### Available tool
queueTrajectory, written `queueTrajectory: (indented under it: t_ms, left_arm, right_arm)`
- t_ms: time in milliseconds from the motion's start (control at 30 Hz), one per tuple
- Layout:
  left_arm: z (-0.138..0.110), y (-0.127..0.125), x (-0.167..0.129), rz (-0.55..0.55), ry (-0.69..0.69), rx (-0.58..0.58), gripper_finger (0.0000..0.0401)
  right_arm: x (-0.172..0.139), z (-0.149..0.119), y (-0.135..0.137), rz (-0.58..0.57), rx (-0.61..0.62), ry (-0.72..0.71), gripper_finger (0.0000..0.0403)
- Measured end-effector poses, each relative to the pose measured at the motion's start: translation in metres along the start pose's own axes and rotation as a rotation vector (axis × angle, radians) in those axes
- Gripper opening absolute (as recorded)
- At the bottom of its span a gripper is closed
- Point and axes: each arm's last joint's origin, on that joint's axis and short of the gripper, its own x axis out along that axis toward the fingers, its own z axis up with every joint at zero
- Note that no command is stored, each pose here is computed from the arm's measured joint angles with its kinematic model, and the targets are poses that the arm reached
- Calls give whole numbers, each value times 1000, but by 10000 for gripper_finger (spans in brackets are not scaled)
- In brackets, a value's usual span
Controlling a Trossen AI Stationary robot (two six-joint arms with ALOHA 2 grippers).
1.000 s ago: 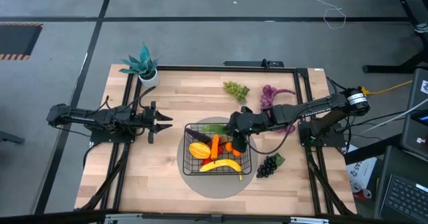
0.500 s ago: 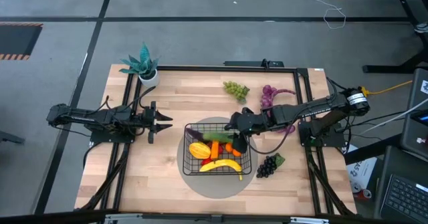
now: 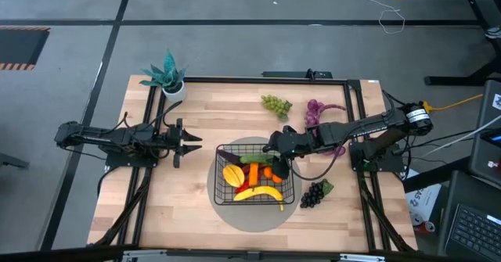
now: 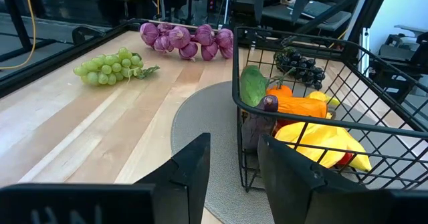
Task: Build produce basket
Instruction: Put the black grapes into the black wire basket
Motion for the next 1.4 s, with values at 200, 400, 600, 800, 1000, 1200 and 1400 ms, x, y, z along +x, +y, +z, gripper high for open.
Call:
queueTrajectory:
  t_ms: [200, 400, 600, 800, 1000, 1200, 1400]
  left_arm:
    - [0, 0, 0, 0, 0, 0, 121]
    - [0, 0, 0, -1, 0, 0, 121]
    - [0, 0, 0, -1, 0, 0, 121]
    - [0, 0, 0, 0, 0, 0, 121]
    - [0, 0, 0, 0, 0, 0, 121]
    - [0, 0, 0, 0, 0, 0, 121]
    - [0, 0, 0, 0, 0, 0, 121]
  right_arm:
    - [-14, 10, -1, -25, -41, 42, 227]
    - [-51, 30, 1, -74, -51, 134, 210]
    - [-92, 38, 1, -130, -42, 254, 208]
    - [-117, 35, -4, -187, -73, 379, 208]
    - [-124, 26, -11, -271, -118, 485, 208]
    - [-124, 25, -8, -237, -113, 498, 208]
    - [-126, 18, 6, -199, -106, 509, 208]
